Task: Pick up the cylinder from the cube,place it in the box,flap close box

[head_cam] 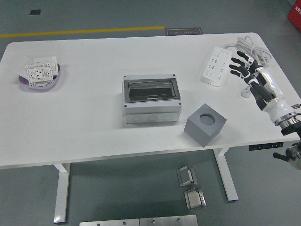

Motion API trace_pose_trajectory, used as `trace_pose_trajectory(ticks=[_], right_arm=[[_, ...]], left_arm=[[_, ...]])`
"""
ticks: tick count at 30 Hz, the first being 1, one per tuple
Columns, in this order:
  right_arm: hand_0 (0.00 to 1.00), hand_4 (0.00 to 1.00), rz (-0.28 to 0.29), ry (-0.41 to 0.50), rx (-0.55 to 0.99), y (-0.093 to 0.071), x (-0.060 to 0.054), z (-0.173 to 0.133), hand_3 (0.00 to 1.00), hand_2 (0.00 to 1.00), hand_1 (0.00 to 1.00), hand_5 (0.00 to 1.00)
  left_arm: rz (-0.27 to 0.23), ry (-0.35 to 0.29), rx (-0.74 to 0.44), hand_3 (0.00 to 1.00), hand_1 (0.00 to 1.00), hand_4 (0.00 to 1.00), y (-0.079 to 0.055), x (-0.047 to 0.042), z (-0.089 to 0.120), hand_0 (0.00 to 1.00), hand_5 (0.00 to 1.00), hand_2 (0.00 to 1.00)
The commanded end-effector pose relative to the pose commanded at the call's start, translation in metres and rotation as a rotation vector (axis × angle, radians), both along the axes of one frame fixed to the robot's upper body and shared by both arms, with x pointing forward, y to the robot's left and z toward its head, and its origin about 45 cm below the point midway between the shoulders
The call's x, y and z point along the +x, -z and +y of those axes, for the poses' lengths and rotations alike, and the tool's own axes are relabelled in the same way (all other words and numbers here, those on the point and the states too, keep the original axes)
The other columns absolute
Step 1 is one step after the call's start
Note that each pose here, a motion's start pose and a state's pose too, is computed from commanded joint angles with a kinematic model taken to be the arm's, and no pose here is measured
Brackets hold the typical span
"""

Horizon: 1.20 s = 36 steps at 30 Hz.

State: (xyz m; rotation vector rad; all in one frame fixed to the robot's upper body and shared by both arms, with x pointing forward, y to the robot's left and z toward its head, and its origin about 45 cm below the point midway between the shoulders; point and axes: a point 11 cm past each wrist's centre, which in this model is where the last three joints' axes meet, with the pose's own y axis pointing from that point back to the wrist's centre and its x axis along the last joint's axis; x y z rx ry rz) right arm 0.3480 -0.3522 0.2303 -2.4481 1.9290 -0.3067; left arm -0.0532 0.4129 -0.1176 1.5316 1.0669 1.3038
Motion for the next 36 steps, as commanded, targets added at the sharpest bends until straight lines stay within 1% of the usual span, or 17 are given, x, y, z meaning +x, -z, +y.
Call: trace_pose_trajectory(ticks=[5,6,11,12,17,19,30,36], right_arm=[[0.998,0.998,0.005,0.008,-0.006,0.001,-0.001,-0.002,0.998,0.998,0.992,0.800],[0.998,0.998,0.006,0.009,-0.010,0.001,-0.001,-0.002,0.998,0.987,0.972,0.885],[0.998,0.998,0.011,0.012,-0.036,0.000,-0.001,-0.003,0.998,0.987,0.972,0.885],[0.998,0.998,0.012,0.013,-0.041,0.000,-0.001,-0.004,0.998,0.982,0.966,0.900],[0.998,0.998,0.015,0.015,-0.063,0.000,-0.001,-0.004,0.998,0.982,0.966,0.900],[0.998,0.998,0.014,0.016,-0.071,0.000,-0.001,-0.004,0.998,0.977,0.963,0.917],[0.998,0.998,-0.010,0.035,-0.111,-0.009,0.001,-0.012,0.989,0.963,0.958,0.913],[0.998,0.998,-0.009,0.043,-0.115,-0.009,0.000,-0.014,0.982,0.953,0.950,0.905]], left_arm=[[-0.014,-0.005,0.001,0.603,0.665,0.611,0.000,0.0003,0.001,0.663,0.278,0.572],[-0.016,-0.005,0.001,0.604,0.665,0.614,0.000,0.0009,0.001,0.664,0.279,0.572],[-0.024,-0.006,0.003,0.604,0.665,0.614,-0.001,0.0044,0.002,0.664,0.279,0.572],[-0.025,-0.006,0.004,0.604,0.665,0.618,-0.001,0.0051,0.003,0.664,0.282,0.572],[-0.031,-0.005,0.003,0.604,0.665,0.618,0.000,0.0094,0.003,0.664,0.282,0.572],[-0.033,-0.004,0.001,0.605,0.666,0.619,0.000,0.0111,0.002,0.665,0.281,0.573],[-0.040,-0.002,0.002,0.606,0.665,0.621,0.000,0.0156,0.003,0.665,0.281,0.574],[-0.048,0.000,0.002,0.606,0.666,0.621,0.000,0.0188,0.003,0.666,0.282,0.573]])
